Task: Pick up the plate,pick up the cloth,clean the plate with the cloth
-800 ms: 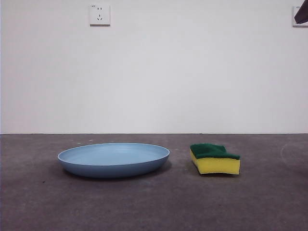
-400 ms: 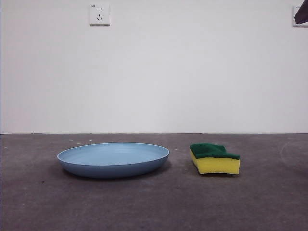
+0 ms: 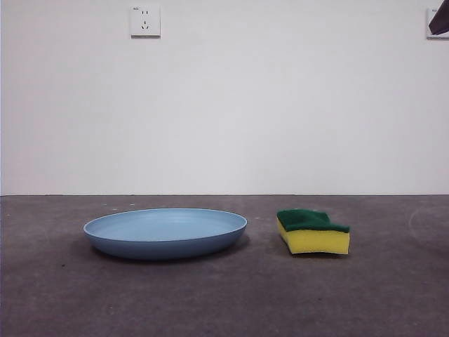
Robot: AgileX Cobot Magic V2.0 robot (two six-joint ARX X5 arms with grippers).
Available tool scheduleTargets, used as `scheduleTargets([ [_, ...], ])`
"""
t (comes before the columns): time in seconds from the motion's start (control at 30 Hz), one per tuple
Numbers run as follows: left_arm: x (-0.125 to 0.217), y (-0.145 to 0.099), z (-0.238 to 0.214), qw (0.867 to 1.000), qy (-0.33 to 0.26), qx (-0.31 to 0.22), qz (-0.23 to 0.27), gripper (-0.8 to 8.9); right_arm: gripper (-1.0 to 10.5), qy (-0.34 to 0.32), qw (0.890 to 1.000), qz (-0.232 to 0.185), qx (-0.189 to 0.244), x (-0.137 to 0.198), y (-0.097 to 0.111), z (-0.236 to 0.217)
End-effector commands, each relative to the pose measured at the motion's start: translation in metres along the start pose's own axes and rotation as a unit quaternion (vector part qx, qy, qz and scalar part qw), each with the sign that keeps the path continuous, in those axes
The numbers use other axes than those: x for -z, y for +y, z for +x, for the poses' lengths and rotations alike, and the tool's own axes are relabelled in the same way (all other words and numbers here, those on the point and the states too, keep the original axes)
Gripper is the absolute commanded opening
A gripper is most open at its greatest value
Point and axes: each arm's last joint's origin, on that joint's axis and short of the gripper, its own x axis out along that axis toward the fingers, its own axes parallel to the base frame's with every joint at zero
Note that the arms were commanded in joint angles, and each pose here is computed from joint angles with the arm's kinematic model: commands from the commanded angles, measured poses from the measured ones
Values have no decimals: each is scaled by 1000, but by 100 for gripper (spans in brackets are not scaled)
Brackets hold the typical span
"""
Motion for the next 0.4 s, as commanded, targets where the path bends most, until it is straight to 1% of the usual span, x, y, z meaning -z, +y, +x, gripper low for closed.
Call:
scheduleTargets([
  [0.03, 4, 1, 1, 1000, 4, -2, -2, -3, 1, -1, 1000, 5, 1, 1, 0, 0],
  [0.27, 4, 1, 1, 1000, 4, -3, -2, -3, 1, -2, 1000, 4, 1, 1, 0, 0],
  [0.3, 4, 1, 1, 1000, 4, -3, -2, -3, 1, 0, 1000, -5, 1, 1, 0, 0],
  [0.33, 4, 1, 1, 1000, 4, -3, -2, -3, 1, 0, 1000, -17, 7, 1, -1, 0],
  [0.37, 4, 1, 1, 1000, 4, -2, -2, -3, 1, -5, 1000, -20, 18, 1, -5, -2],
  [0.4, 4, 1, 1, 1000, 4, -2, -2, -3, 1, -10, 999, -15, 28, 2, -9, -4],
])
